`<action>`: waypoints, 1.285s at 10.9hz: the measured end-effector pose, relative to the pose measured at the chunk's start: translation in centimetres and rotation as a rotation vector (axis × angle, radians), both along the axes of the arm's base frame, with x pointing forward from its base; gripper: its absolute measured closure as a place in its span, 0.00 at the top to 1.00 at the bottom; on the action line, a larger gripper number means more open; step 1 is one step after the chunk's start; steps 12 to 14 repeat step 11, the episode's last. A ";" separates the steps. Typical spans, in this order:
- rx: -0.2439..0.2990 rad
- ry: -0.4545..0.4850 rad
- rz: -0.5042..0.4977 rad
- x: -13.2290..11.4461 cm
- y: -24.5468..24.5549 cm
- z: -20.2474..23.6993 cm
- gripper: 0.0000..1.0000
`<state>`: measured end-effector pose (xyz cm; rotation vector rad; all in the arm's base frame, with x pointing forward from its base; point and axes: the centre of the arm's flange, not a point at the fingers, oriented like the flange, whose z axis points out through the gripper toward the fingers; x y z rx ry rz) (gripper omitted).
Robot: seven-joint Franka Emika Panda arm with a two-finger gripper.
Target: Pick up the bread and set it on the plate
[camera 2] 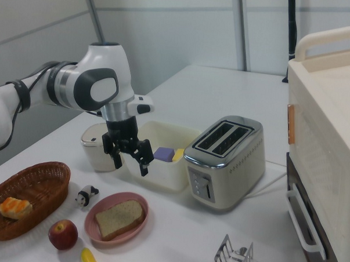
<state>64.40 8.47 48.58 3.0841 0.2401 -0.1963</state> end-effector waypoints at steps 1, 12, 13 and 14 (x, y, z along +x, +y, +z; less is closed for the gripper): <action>-0.010 -0.016 -0.010 -0.1 -0.9 1.0 1.00; 0.007 -0.042 -0.167 -3.8 -11.3 8.8 1.00; 0.007 -0.042 -0.167 -3.8 -11.3 8.8 1.00; 0.007 -0.042 -0.167 -3.8 -11.3 8.8 1.00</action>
